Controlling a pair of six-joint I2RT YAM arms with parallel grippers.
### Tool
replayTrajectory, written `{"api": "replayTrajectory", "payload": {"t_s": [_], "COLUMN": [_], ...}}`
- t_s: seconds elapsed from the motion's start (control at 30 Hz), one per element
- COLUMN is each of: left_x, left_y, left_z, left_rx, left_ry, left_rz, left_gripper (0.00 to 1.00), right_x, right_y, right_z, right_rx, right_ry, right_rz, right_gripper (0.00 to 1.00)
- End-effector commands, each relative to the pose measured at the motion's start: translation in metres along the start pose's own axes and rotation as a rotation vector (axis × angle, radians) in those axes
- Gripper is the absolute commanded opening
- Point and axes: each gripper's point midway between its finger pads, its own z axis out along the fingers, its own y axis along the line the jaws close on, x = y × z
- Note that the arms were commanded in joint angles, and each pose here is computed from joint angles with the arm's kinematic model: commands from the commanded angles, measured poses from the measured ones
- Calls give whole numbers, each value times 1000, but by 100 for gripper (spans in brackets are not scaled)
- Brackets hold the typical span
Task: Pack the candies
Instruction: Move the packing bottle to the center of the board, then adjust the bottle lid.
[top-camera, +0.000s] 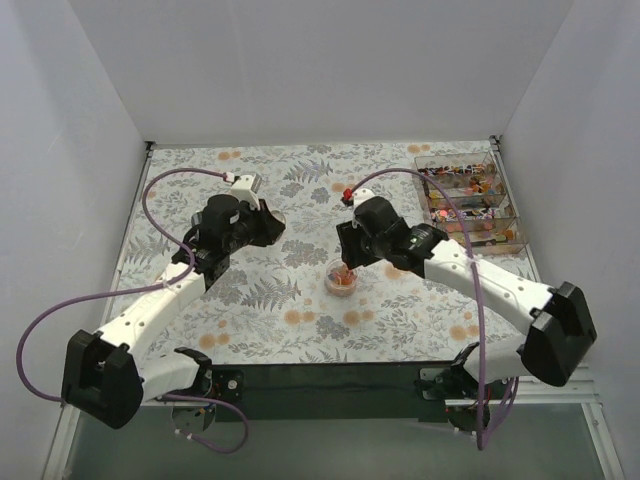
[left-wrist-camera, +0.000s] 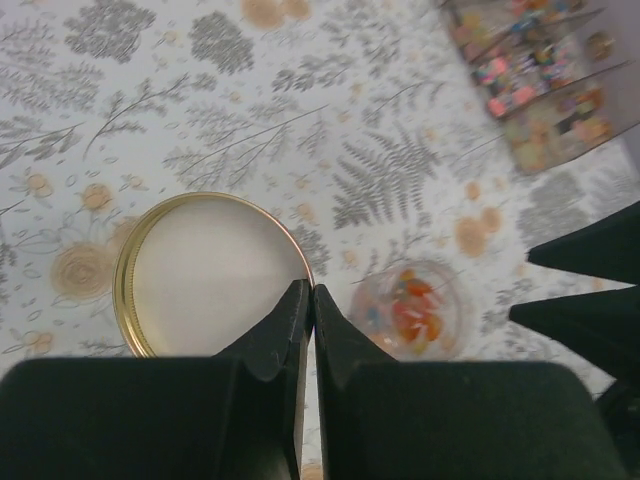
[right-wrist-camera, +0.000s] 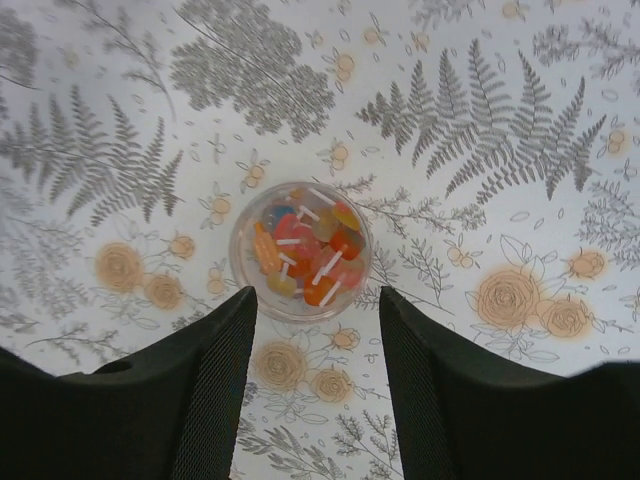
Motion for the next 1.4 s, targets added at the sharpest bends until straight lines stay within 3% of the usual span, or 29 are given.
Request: {"api": "replayTrajectory", "payload": {"t_s": [0.0,0.13,0.2,0.37,0.4,0.5,0.67,0.8,1.0,1.37], "left_x": [-41,-51,-58,-65,-66,-71,-72,-79,-86,-96], "left_y": [-48,-75,-89,-109,-112,-122,-129,-127,-120,-111], "left_z": [-26,-45,-54,-69,-72,-79,-80,-80,-79,-86], "left_rx": [173,304,376,479,498,547,571,561,545,540], "left_ry": [-87,-112,-125,-120,-117,-128,-130,-167,-237,-332], "left_rz": [-169,-277,-305,-444,-459,-506,-579,-665,-769,-845], "left_gripper": [0,0,0,0,0,0,0,0,0,0], "right_x": [-31,-42,-45,-46,-49,-49,-64,-71,-93,-136], "right_y": [19,28,30,29,31,43,57,74,101,98], "right_z": [-28,-52,-64,-80,-84,-95,-110,-119,-120,-108], "right_rx": [-122,-214,-249,-290,-304,-378,-464,-539,-643,-809], "right_ry": [-165,-316,-407,-545,-573,-609,-766,-882,-920,-937], "right_rz": [-28,-63,-69,-95,-112,-152,-211,-373,-564,-699], "right_gripper": [59,61,67,63,75,90,96,98,98,98]}}
